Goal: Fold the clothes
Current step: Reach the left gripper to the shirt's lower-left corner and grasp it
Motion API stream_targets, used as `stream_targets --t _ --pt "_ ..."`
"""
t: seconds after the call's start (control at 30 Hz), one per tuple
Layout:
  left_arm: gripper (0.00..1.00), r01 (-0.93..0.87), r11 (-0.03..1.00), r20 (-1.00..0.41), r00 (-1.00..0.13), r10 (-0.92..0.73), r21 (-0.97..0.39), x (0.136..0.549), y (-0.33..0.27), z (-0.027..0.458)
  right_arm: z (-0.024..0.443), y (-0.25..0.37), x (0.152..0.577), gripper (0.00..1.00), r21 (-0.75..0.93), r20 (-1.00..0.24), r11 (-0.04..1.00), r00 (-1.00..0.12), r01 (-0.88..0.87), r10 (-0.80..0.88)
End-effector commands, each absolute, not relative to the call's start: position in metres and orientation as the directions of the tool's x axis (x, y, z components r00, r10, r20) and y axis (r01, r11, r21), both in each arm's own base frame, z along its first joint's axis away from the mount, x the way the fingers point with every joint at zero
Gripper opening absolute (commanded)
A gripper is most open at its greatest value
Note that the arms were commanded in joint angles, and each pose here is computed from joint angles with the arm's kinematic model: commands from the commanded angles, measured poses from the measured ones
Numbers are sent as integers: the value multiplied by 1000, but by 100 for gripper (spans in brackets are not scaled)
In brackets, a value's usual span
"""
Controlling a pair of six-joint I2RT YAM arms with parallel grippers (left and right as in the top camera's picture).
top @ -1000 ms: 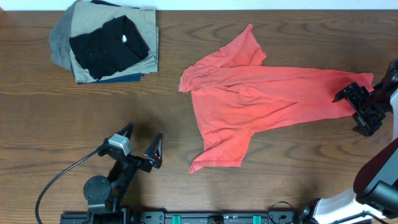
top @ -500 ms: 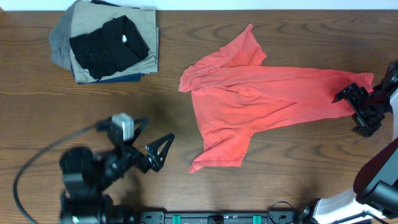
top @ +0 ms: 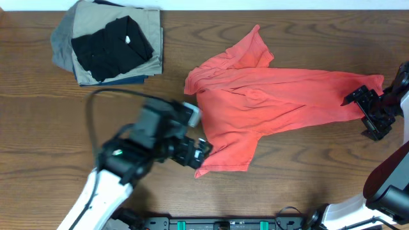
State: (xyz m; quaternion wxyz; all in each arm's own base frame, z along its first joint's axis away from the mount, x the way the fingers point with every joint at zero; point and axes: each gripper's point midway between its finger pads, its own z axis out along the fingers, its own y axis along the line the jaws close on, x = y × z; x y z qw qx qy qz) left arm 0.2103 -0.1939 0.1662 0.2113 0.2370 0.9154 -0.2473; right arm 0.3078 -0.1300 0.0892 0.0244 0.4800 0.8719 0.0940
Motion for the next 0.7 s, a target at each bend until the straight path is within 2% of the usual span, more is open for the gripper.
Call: stream_targets --t 0.0,0.2,0.43,0.67 --pt "98 558 792 -482 -780 399 -248 220 -200 149 87 -124 310 99 187 57 525 -543 830 838" --pt "98 542 796 -364 -823 437 -271 219 -217 109 87 -124 310 99 186 57 525 -543 830 838" --pt "98 418 860 -234 -903 359 -293 233 -228 56 87 -124 310 99 186 57 525 -543 830 838" --pt "98 278 914 -89 -961 264 -295 227 -227 18 87 -124 310 99 186 57 525 -543 830 838"
